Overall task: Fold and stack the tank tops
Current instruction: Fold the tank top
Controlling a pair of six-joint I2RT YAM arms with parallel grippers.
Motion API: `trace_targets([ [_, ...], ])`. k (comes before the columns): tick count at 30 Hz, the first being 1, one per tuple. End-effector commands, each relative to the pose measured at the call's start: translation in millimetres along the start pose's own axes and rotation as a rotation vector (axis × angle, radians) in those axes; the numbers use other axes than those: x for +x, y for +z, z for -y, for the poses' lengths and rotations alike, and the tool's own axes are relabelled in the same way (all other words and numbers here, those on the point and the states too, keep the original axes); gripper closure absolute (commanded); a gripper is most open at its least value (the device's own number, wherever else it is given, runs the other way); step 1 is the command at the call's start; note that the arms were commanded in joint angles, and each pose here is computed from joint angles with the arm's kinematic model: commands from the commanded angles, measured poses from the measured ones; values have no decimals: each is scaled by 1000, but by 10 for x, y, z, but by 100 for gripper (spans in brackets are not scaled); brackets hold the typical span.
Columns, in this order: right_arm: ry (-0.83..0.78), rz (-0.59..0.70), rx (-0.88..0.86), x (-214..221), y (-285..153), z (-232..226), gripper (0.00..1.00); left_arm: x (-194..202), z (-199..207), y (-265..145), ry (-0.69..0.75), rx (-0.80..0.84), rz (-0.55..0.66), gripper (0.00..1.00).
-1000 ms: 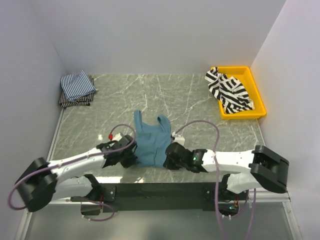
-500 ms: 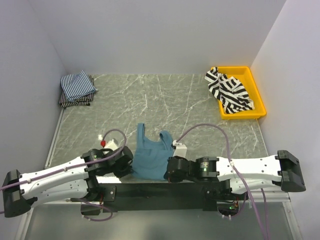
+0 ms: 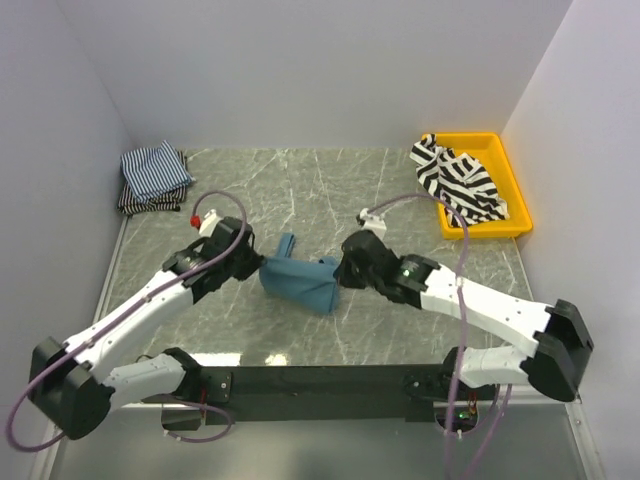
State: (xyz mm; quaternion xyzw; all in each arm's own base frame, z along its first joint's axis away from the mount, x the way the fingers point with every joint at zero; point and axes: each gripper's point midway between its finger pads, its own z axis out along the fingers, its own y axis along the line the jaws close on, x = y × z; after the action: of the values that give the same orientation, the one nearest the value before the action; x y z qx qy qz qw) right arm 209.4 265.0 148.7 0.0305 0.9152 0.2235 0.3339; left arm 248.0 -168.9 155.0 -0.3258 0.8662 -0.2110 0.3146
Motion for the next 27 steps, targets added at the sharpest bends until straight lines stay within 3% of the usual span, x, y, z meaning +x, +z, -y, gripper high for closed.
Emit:
trace_targets([
  [1,-61,67,-35,-437,110,-96,100,-349,560,85,35,188,80,99],
  [10,33,61,47,-1123,833,418,100,-931,1180,711,51,243,98,99],
  [14,60,23,78,-1293,1276,613,97,-1045,1160,1388,56,206,45,96],
  [16,78,-15,87,-1352,1566,722,87,-1145,1335,1582,63,254,43,84],
  [17,87,-15,89,-1384,1653,759,74,-1093,1266,1825,81,245,13,76],
  [18,96,-19,87,-1401,1730,787,70,-1123,1370,1888,87,293,11,60],
  [20,109,-14,102,-1497,1829,845,63,-1132,1545,1938,101,385,-31,49],
  [21,109,-3,111,-1532,1822,852,59,-1169,1634,1917,115,425,-20,31],
  [23,110,33,129,-1649,1722,854,54,-1345,1747,1859,142,430,17,28],
  [27,103,116,178,-1873,1396,857,52,-1703,1720,1580,95,388,122,28],
])
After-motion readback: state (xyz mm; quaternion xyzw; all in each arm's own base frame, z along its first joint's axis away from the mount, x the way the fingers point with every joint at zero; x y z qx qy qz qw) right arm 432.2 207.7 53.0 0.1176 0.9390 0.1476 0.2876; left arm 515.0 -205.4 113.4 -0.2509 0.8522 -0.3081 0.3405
